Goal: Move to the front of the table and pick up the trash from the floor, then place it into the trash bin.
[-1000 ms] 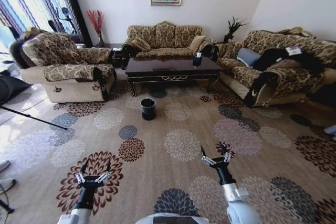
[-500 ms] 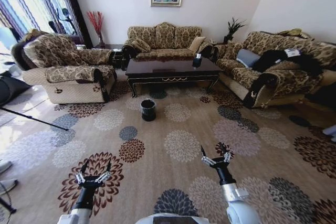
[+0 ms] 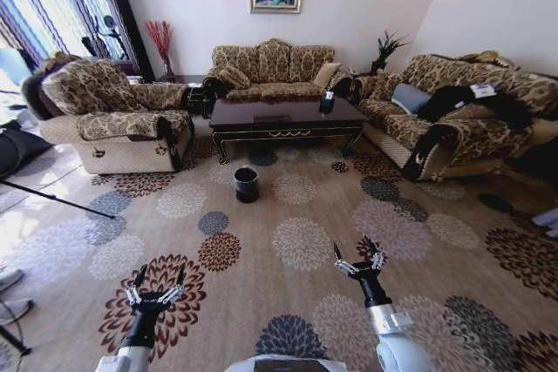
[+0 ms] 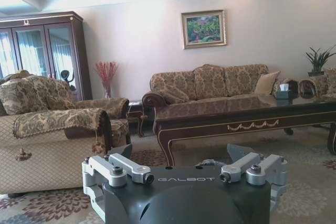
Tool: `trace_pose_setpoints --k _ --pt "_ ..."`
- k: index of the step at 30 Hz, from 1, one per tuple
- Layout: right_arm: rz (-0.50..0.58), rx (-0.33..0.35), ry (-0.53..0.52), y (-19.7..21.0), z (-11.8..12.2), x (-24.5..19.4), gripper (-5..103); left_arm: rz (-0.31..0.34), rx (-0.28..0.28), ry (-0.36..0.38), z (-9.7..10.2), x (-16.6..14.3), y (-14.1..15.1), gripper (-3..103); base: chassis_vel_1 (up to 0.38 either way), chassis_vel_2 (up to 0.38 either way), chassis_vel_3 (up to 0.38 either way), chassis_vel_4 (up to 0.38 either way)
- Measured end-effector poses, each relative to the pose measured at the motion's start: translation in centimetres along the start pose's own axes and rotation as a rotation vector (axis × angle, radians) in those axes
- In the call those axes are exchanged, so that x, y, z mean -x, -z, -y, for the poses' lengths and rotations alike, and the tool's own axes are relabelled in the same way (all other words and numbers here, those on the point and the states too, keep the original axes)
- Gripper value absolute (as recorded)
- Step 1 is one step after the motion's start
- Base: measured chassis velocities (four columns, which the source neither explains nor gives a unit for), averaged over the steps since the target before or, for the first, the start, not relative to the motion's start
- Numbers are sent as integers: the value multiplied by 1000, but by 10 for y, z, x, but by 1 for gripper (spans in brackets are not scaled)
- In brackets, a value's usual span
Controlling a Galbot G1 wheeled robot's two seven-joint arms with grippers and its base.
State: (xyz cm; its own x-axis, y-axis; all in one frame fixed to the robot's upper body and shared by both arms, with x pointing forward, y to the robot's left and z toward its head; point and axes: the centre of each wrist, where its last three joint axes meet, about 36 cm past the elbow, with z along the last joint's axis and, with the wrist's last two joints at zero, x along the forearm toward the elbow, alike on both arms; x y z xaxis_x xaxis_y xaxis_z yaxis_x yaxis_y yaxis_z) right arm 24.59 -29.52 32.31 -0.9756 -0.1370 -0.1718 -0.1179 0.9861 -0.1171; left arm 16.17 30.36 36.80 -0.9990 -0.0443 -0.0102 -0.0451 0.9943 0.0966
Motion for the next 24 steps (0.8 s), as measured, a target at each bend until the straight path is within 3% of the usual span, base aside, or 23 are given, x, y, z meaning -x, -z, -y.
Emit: trace_pose_setpoints --k 24 --pt "0 0 0 0 0 0 100 0 0 0 0 0 0 100 0 0 0 0"
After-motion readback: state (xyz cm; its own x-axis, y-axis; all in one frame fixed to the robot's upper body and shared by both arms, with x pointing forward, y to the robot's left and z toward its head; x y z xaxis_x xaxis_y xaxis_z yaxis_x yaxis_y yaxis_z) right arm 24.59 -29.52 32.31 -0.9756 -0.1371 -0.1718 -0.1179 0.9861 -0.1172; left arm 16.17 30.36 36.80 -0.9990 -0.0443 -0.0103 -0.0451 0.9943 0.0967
